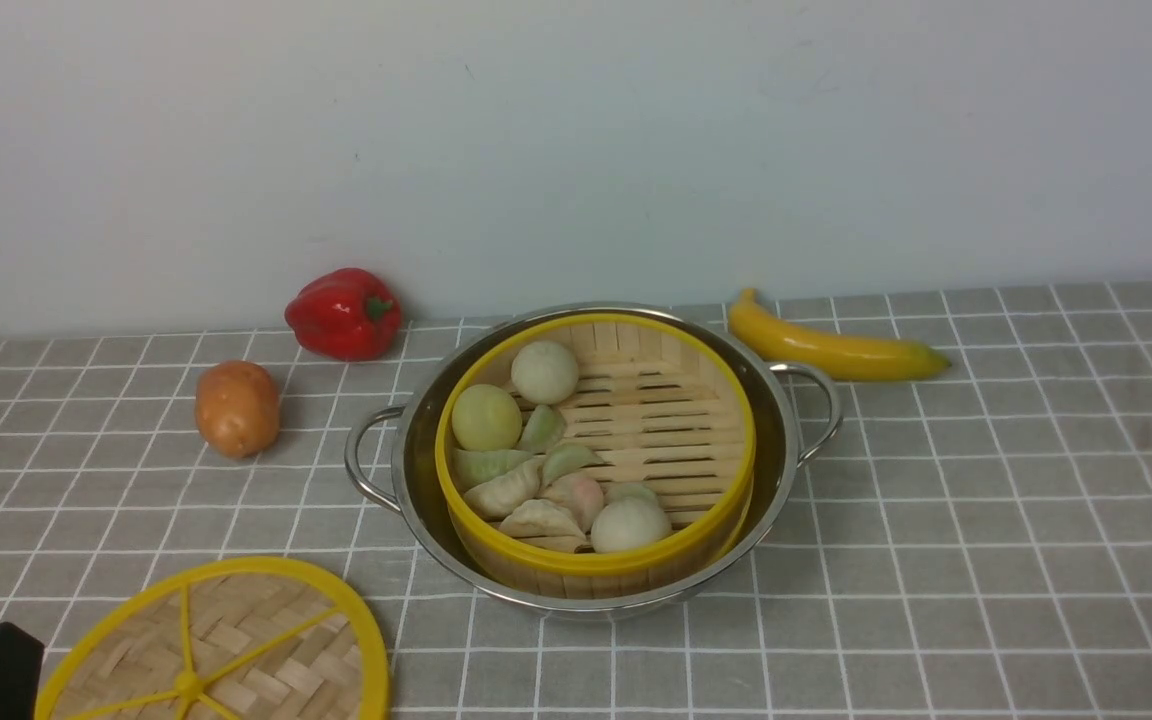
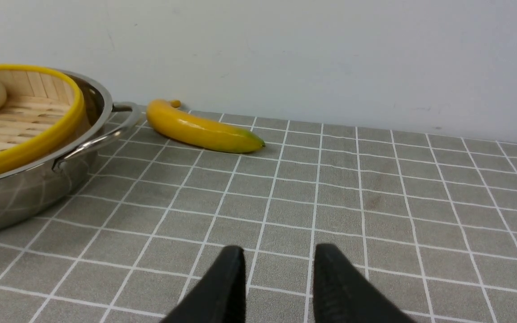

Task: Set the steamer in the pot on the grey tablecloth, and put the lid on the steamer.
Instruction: 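Grasp the bamboo steamer lid lying on the table by its centre knob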

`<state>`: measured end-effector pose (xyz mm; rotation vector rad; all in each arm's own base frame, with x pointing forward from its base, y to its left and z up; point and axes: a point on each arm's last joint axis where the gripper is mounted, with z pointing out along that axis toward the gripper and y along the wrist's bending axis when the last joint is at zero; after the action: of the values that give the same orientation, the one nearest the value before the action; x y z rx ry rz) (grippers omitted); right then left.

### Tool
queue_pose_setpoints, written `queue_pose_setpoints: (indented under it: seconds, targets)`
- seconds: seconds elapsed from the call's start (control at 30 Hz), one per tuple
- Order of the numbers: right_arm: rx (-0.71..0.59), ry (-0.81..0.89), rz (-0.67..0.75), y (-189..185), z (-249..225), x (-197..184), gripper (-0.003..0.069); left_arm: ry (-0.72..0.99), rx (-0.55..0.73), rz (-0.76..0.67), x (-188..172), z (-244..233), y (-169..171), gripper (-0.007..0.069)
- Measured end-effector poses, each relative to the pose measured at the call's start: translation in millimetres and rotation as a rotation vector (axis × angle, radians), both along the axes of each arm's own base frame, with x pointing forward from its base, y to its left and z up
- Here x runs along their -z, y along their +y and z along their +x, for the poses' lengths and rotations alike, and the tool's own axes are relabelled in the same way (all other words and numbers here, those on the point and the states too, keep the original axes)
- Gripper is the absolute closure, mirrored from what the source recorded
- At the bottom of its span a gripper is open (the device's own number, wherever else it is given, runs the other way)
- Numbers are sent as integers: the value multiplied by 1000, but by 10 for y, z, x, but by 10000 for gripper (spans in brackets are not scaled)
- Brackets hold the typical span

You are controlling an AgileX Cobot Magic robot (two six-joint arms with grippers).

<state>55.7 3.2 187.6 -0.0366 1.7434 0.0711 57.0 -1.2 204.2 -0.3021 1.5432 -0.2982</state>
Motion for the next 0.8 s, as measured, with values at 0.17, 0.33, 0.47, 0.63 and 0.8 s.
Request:
queue_pose_setpoints:
  seconds: [0.17,0.33,0.47,0.63,0.8]
  targets:
    - [0,0,0,0,0,0,419,3,2,-15,2,0,-2,68]
    - [0,0,0,0,0,0,419,1,7,-49,-13,-2,-6,68]
    - [0,0,0,0,0,0,419,-32,25,-53,-229,-27,-23,68]
    - [0,0,0,0,0,0,419,110,147,1,-600,-30,-134,68]
    - [0,0,0,0,0,0,419,404,294,55,-800,36,-241,68]
